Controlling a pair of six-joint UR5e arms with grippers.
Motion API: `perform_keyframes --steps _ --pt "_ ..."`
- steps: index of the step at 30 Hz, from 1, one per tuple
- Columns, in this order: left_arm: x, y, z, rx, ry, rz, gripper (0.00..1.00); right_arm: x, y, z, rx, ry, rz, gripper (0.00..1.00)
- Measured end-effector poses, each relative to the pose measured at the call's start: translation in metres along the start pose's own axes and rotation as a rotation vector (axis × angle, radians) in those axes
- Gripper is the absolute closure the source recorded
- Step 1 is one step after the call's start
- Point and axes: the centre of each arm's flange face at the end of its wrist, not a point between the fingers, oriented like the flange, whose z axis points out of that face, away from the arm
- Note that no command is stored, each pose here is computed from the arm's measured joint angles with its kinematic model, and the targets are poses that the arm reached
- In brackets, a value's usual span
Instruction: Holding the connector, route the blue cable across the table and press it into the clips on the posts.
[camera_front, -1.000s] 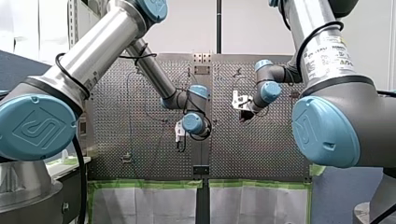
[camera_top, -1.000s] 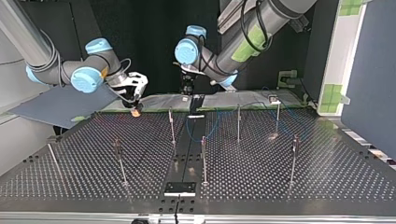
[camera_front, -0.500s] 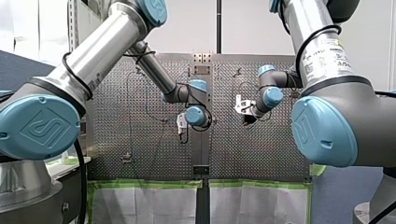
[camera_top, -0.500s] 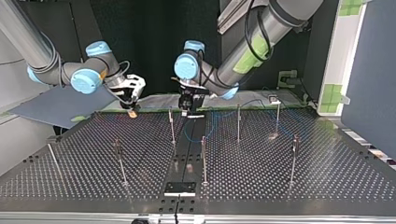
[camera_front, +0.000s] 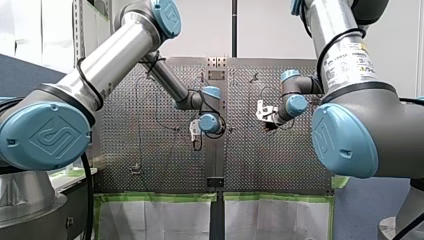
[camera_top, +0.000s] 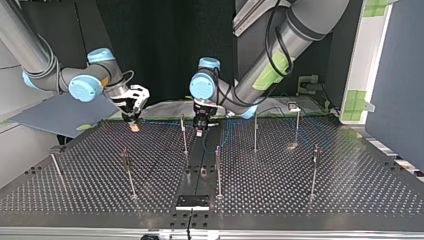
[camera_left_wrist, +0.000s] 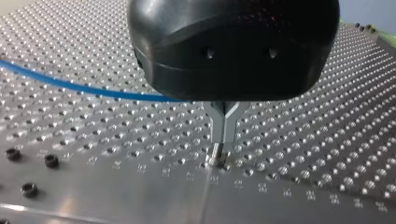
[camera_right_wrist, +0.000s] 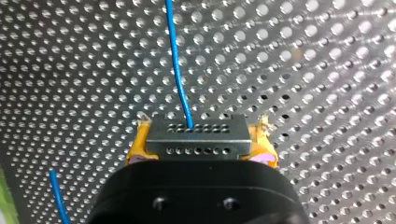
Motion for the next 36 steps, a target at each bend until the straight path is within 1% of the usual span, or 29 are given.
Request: perform_keyframes --steps 4,7,8,9,10,11,12,13,14,15,16,26,32,34,36 --pt "-0.003 0.01 0.006 -0.009 0.003 -0.001 1.0 0.005 0.004 0.003 -0.002 0.013 -0.001 1.0" --pt "-0.003 0.016 0.008 -0.018 0.015 0.004 1.0 0.008 0.005 0.004 -0.002 0.017 -0.001 1.0" --pt "-0.003 0.018 0.008 -0.021 0.02 0.008 0.94 0.008 0.006 0.005 -0.002 0.018 -0.001 1.0" --pt "-0.002 0.019 0.008 -0.023 0.026 0.011 0.94 0.008 0.007 0.005 -0.002 0.019 -0.001 1.0" --pt "-0.001 0.02 0.007 -0.026 0.033 0.017 0.76 0.009 0.008 0.005 -0.004 0.02 0.0 1.0" --pt "-0.001 0.021 0.007 -0.028 0.039 0.02 0.61 0.009 0.008 0.006 -0.004 0.02 0.0 1.0" --pt "-0.001 0.021 0.006 -0.031 0.044 0.024 0.61 0.009 0.01 0.006 -0.005 0.021 0.0 1.0" --pt "0.0 0.021 0.005 -0.035 0.051 0.029 0.44 0.009 0.01 0.006 -0.005 0.021 0.001 1.0" --pt "0.001 0.02 0.004 -0.039 0.055 0.033 0.11 0.01 0.011 0.006 -0.005 0.021 0.001 1.0" --pt "0.001 0.02 0.003 -0.042 0.06 0.038 0.11 0.01 0.011 0.006 -0.005 0.021 0.001 1.0" --pt "0.002 0.019 0.001 -0.045 0.066 0.043 0.0 0.01 0.012 0.006 -0.005 0.022 0.001 1.0" --pt "0.008 0.013 -0.013 -0.051 0.144 0.086 0.0 0.01 0.012 0.006 -0.001 0.021 0.002 1.0" --pt "0.013 0.005 -0.027 -0.056 0.197 0.112 0.0 0.01 0.016 0.006 -0.007 0.021 0.004 1.0" --pt "0.014 0.004 -0.029 -0.058 0.208 0.117 0.0 0.01 0.018 0.006 -0.009 0.021 0.005 1.0" --pt "0.011 0.001 -0.033 -0.059 0.209 0.116 0.0 0.009 0.02 0.006 -0.011 0.02 0.006 1.0"
